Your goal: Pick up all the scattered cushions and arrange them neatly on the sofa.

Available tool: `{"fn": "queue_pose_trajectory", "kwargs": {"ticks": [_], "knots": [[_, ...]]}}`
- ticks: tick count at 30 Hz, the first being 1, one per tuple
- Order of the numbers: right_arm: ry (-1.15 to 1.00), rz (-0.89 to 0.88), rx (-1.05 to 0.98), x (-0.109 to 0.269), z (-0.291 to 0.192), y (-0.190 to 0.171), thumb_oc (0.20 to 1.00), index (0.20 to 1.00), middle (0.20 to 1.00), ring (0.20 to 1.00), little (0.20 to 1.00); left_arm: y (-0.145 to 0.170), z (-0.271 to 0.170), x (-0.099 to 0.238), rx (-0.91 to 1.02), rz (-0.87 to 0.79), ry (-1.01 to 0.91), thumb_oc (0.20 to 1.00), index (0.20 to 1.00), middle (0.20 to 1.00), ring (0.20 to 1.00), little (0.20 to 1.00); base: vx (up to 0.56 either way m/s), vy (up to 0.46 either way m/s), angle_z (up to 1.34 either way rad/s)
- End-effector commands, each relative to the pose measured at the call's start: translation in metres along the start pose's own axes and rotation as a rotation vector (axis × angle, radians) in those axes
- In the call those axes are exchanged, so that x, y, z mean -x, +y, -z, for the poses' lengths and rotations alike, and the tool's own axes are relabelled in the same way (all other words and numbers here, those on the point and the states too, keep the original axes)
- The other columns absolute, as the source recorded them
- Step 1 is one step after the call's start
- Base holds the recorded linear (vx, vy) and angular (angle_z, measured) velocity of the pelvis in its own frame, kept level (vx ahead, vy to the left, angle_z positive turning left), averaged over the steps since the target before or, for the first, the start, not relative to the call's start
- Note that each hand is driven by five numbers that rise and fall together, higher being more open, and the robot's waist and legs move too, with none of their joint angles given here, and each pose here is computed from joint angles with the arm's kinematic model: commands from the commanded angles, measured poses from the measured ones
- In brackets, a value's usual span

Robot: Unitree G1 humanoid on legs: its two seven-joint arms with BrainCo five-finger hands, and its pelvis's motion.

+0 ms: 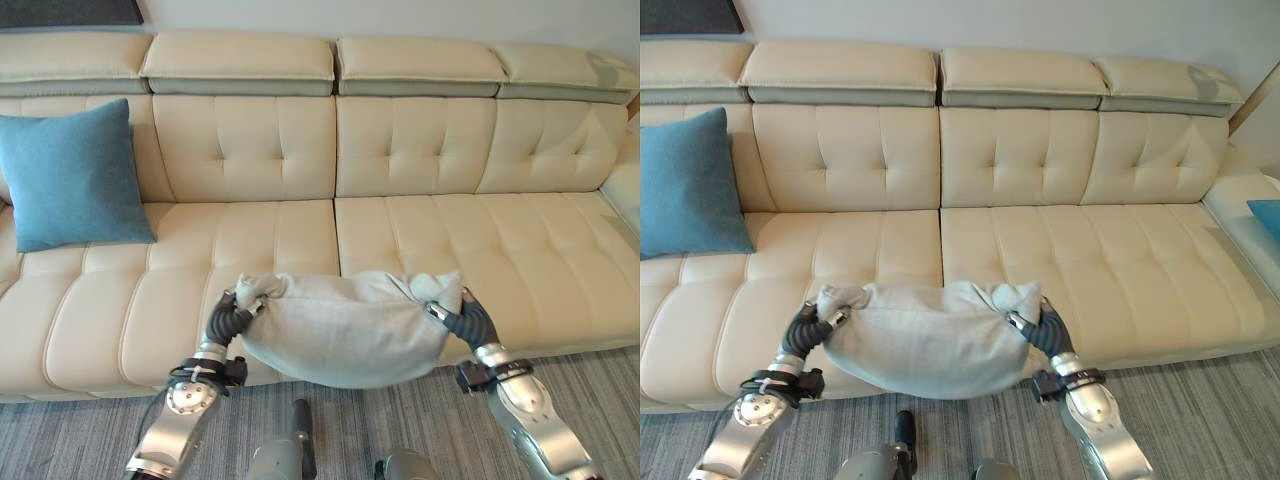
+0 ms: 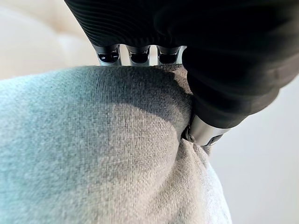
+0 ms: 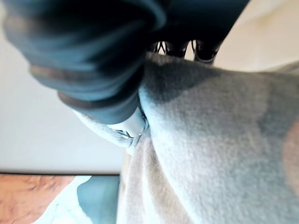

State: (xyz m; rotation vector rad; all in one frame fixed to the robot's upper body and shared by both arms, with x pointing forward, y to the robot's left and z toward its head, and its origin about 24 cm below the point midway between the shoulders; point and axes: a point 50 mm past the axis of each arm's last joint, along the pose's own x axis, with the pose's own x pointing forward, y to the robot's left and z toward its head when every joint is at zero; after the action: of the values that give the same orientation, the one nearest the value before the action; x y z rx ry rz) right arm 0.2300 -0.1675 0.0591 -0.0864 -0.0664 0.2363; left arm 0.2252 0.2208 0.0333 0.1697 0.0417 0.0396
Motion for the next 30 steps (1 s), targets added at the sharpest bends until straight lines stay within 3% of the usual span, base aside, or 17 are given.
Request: {"fn": "queue_pose_trajectory", "kwargs": {"ticks": [1,13,18,24,30], "knots": [[-0.356,-0.071,-0.011,-0.02,-0.064,0.012,0.2,0.2,0.2,0.2,0.2,-0.004,-0.034,-0.007,-0.022,0.033,-0.194,0.2,0.2,0.2,0.2,0.2,0.26,0.081,-0.4],[-0.345,-0.057,-0.011,-0.019,-0.062,0.002,0.2,0.2,0.2,0.2,0.2,-0.009,-0.032,-0.005,0.002,0.052,-0.203,0.2,0.2,0.2,0.2,0.2,0.18,-0.078,0.19],[-0.327,-0.144,-0.08,-0.034,-0.06,0.015,0.2,0.2,0.2,0.2,0.2,-0.004,-0.027,-0.005,0.038,-0.001,-0.187,0.2,0.2,0.2,0.2,0.2,0.16,-0.156,0.28],[-0.455,-0.165,-0.034,-0.078,-0.1,0.026,0.2,0.2,0.2,0.2,0.2,-0.009,-0.066,-0.047,0.083,-0.072,-0.342,0.2,0.2,0.2,0.2,0.2,0.06,-0.107,0.11],[-0.529,-0.116,0.057,-0.123,-0.14,0.033,0.2,0.2,0.2,0.2,0.2,-0.027,-0.137,-0.096,0.088,-0.093,-0.549,0.2,0.2,0.2,0.2,0.2,-0.05,-0.057,0.11]]}}
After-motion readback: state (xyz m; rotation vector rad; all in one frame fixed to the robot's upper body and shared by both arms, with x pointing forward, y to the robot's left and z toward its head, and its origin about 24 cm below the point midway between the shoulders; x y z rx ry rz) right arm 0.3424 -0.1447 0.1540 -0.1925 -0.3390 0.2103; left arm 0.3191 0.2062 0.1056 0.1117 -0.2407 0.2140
